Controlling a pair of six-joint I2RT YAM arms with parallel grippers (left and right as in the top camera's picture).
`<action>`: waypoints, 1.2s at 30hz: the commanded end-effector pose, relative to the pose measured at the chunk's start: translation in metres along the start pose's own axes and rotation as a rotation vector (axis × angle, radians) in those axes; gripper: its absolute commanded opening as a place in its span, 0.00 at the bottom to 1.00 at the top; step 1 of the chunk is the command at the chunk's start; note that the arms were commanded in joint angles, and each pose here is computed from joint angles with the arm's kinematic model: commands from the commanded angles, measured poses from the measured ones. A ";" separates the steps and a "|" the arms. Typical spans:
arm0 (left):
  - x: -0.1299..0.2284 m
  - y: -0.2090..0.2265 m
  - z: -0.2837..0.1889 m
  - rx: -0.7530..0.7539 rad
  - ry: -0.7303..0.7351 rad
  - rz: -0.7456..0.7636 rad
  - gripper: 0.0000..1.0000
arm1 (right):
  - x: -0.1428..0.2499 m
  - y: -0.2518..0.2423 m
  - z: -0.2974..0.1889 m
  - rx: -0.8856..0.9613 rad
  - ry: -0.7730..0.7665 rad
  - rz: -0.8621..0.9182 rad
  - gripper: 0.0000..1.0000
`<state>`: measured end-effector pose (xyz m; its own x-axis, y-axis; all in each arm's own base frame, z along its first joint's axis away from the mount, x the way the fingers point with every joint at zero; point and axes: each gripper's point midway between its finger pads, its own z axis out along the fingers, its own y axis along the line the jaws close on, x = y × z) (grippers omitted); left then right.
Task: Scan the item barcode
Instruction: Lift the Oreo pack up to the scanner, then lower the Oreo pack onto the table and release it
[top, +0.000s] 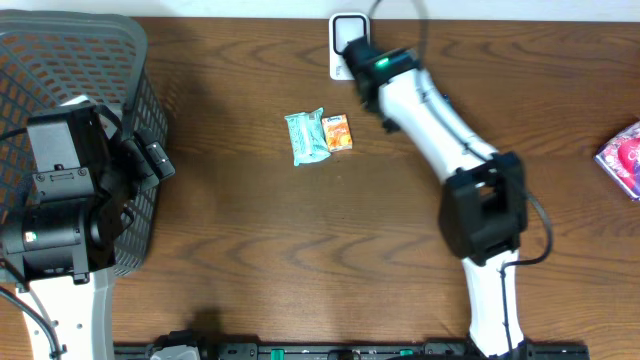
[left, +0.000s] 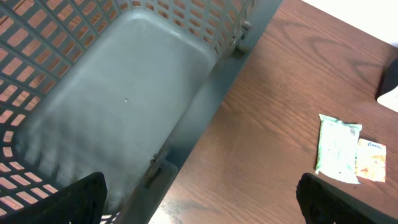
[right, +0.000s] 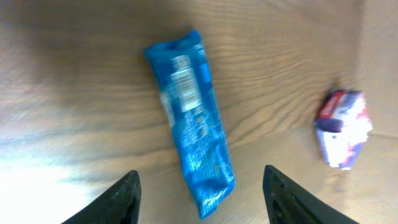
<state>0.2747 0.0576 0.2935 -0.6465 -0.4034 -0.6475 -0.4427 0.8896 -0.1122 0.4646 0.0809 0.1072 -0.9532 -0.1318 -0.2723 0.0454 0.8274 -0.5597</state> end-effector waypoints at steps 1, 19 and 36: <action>-0.005 0.002 -0.004 -0.006 -0.018 -0.010 0.98 | 0.005 -0.009 0.019 -0.270 0.104 -0.012 0.64; -0.005 0.002 -0.004 -0.006 -0.018 -0.011 0.98 | 0.045 0.002 0.071 -0.285 0.183 -0.190 0.61; -0.005 0.002 -0.004 -0.006 -0.018 -0.010 0.98 | 0.090 0.010 0.131 -0.192 0.211 -0.153 0.42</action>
<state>0.2748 0.0576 0.2936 -0.6464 -0.4033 -0.6477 -0.4424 0.8897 -0.1126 0.4442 0.0078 0.0105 -0.9760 -0.1926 -0.1015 -0.1152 0.8523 -0.5102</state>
